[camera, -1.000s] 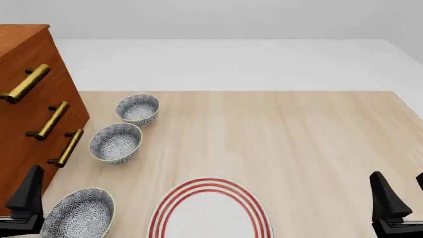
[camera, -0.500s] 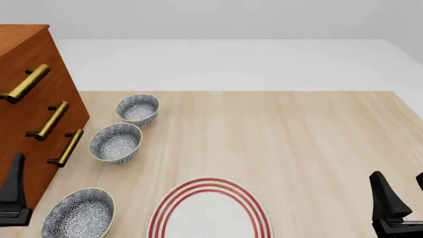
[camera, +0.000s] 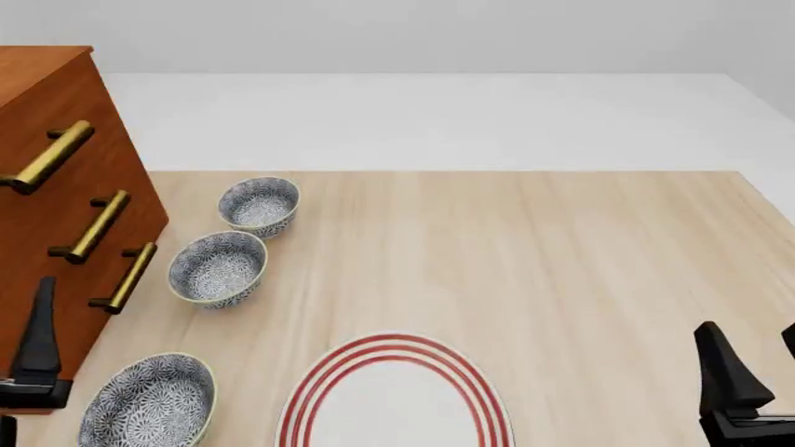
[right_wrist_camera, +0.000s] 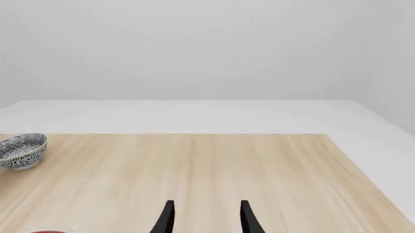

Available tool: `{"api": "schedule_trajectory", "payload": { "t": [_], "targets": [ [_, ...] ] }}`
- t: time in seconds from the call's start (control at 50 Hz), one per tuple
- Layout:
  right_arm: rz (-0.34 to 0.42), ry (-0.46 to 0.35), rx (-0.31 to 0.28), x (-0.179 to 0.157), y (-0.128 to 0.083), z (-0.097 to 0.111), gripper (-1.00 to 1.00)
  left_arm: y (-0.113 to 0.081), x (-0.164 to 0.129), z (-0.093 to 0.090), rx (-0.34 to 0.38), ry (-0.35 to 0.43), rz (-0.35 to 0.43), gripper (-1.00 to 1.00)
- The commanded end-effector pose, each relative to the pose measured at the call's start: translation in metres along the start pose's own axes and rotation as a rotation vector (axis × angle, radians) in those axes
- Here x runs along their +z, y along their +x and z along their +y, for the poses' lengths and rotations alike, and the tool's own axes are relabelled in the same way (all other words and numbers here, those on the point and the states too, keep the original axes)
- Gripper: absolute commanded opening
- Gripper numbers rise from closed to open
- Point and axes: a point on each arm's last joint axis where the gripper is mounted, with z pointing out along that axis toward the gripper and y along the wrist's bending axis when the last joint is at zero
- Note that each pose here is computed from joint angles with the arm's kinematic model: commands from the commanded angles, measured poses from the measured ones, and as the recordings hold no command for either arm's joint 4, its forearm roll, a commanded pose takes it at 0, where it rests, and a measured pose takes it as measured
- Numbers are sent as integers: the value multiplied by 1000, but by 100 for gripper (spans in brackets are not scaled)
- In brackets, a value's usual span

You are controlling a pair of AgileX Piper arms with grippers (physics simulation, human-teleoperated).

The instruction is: Open the top drawer of the cabinet.

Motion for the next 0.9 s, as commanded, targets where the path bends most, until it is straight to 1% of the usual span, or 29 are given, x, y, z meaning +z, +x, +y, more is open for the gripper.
{"api": "schedule_trajectory", "payload": {
  "t": [0.02,0.1,0.14,0.16,0.2,0.28,0.32,0.42,0.46,0.48,0.5,0.58,0.68,0.7,0.76,0.78,0.8,0.9],
  "targets": [
    [0,0,0,0,0,0,100,0,5,-5,166,-2,-57,100],
    [0,0,0,0,0,0,100,0,9,-6,211,-2,-69,100],
    [0,0,0,0,0,0,100,0,11,-6,245,-7,-75,100],
    [0,0,0,0,0,0,100,0,12,-6,243,-8,-72,100],
    [0,0,0,0,0,0,100,1,15,-7,276,-10,-70,100],
    [0,0,0,0,0,0,100,1,18,-8,310,-10,-71,100],
    [0,0,0,0,0,0,100,3,22,-10,344,-6,-69,100],
    [0,0,0,0,0,0,100,4,26,-11,375,-18,-66,100],
    [0,0,0,0,0,0,100,6,30,-11,399,-34,-61,100],
    [0,0,0,0,0,0,100,7,31,-11,400,-34,-56,100],
    [0,0,0,0,0,0,100,8,33,-13,419,-27,-52,100],
    [0,0,0,0,0,0,100,11,36,-16,436,-12,-40,100],
    [0,0,0,0,0,0,100,14,39,-17,472,-9,-24,100],
    [0,0,0,0,0,0,100,16,41,-18,503,-20,-17,100],
    [0,0,0,0,0,0,100,19,44,-18,535,-32,-7,100],
    [0,0,0,0,0,0,100,19,44,-18,535,-32,-7,100],
    [0,0,0,0,0,0,100,19,46,-16,563,-52,-5,100],
    [0,0,0,0,0,0,100,21,49,-16,583,-60,1,100]
  ]
}}
